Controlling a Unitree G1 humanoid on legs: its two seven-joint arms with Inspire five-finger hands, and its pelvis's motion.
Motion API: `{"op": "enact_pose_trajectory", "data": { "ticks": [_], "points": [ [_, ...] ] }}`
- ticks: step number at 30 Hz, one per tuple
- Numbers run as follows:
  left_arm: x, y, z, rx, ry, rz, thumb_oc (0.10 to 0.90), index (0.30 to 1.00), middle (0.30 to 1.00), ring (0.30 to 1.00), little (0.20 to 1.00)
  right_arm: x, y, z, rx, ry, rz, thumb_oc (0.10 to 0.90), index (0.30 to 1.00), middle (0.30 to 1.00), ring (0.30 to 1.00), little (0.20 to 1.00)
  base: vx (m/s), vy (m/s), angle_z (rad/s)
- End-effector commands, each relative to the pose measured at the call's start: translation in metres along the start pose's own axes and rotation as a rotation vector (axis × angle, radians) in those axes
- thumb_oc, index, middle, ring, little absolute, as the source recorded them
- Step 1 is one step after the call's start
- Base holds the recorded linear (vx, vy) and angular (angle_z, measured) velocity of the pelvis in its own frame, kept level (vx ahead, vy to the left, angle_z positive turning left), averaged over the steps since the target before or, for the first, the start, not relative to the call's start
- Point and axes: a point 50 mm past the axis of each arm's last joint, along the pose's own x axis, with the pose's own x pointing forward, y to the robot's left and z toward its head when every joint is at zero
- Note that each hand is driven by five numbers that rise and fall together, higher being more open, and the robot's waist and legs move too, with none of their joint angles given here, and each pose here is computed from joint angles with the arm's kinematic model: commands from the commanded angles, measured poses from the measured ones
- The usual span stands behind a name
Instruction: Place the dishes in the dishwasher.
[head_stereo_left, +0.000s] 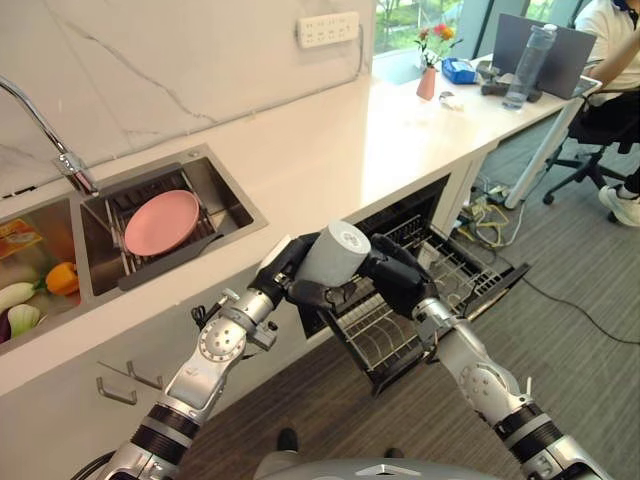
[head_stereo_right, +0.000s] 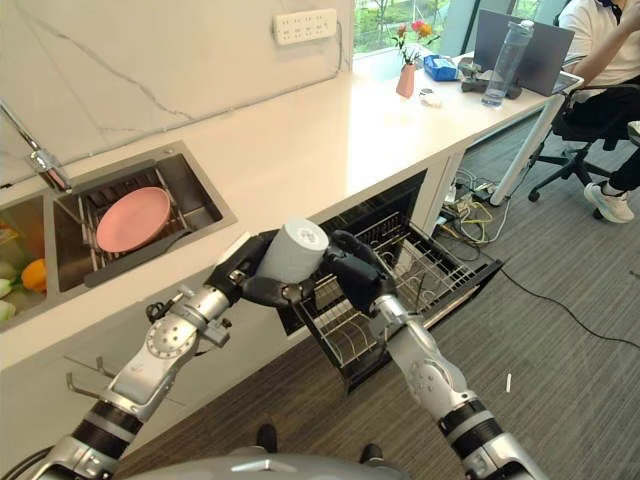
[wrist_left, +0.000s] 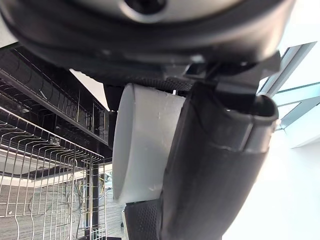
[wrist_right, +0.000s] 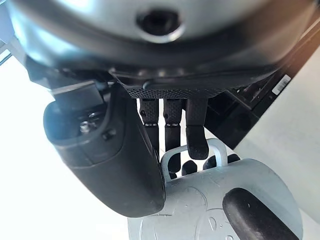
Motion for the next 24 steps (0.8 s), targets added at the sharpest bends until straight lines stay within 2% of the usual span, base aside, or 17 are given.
{"op": "enact_pose_trajectory", "data": {
  "ticks": [1, 4, 5, 6, 9, 10, 13, 14, 15, 18, 19, 24],
  "points": [
    [0.012, -0.014, 0.017, 0.044, -0.082, -0.101, 0.4, 0.3, 0.3, 0.3, 0.3, 0.007, 0.124, 0.03, 0.105, -0.217, 0.647, 0.4, 0.3, 0.3, 0.3, 0.3, 0.03, 0.031, 0.0],
    [0.007, -0.01, 0.017, 0.043, -0.081, -0.098, 0.4, 0.3, 0.3, 0.3, 0.3, 0.006, 0.12, 0.03, 0.073, -0.205, 0.632, 0.4, 0.3, 0.3, 0.3, 0.3, 0.0, 0.0, 0.0],
    [0.005, -0.009, 0.017, 0.041, -0.08, -0.098, 0.4, 0.3, 0.3, 0.3, 0.3, 0.005, 0.117, 0.03, 0.053, -0.199, 0.622, 0.58, 0.571, 0.571, 0.571, 0.571, 0.0, 0.0, 0.0],
    [0.004, -0.008, 0.018, 0.041, -0.082, -0.098, 0.4, 0.3, 0.3, 0.3, 0.3, 0.004, 0.114, 0.029, 0.029, -0.192, 0.615, 0.8, 0.9, 0.9, 0.9, 0.9, 0.0, 0.0, 0.0],
    [0.001, -0.005, 0.013, 0.037, -0.059, -0.089, 0.4, 0.3, 0.3, 0.3, 0.3, 0.0, 0.104, 0.035, -0.11, -0.183, 0.57, 0.8, 0.9, 0.9, 0.9, 0.9, 0.0, 0.0, 0.0],
    [0.006, -0.006, 0.017, 0.049, -0.072, -0.095, 0.4, 0.3, 0.3, 0.3, 0.3, -0.001, 0.096, 0.039, -0.204, -0.201, 0.516, 0.8, 0.9, 0.9, 0.9, 0.9, 0.0, 0.0, 0.0],
    [0.012, -0.006, 0.023, 0.069, -0.094, -0.092, 0.4, 0.3, 0.3, 0.3, 0.3, 0.001, 0.093, 0.041, -0.274, -0.21, 0.476, 0.8, 0.9, 0.9, 0.9, 0.9, 0.01, 0.003, -0.01],
    [0.029, -0.025, 0.04, 0.069, -0.166, -0.14, 0.4, 0.3, 0.3, 0.3, 0.3, 0.004, 0.095, 0.039, -0.302, -0.208, 0.466, 0.8, 0.9, 0.9, 0.9, 0.9, 0.03, 0.006, -0.03],
    [0.037, -0.028, 0.045, 0.111, -0.186, -0.141, 0.4, 0.3, 0.3, 0.3, 0.3, 0.007, 0.093, 0.039, -0.331, -0.208, 0.447, 0.8, 0.9, 0.9, 0.9, 0.9, 0.0, 0.0, 0.0],
    [0.046, -0.027, 0.043, 0.22, -0.177, -0.133, 0.4, 0.3, 0.3, 0.3, 0.3, 0.011, 0.093, 0.041, -0.365, -0.201, 0.433, 0.8, 0.9, 0.9, 0.9, 0.9, 0.02, 0.007, -0.04],
    [0.05, -0.031, 0.053, 0.292, -0.222, -0.163, 0.4, 0.3, 0.3, 0.3, 0.3, 0.009, 0.095, 0.046, -0.376, -0.221, 0.442, 0.8, 0.9, 0.9, 0.9, 0.9, 0.01, 0.003, -0.07],
    [0.056, -0.037, 0.072, 0.43, -0.306, -0.193, 0.4, 0.3, 0.3, 0.3, 0.3, 0.008, 0.092, 0.059, -0.399, -0.279, 0.406, 0.8, 0.9, 0.9, 0.9, 0.9, 0.02, 0.001, -0.04]
  ]
}}
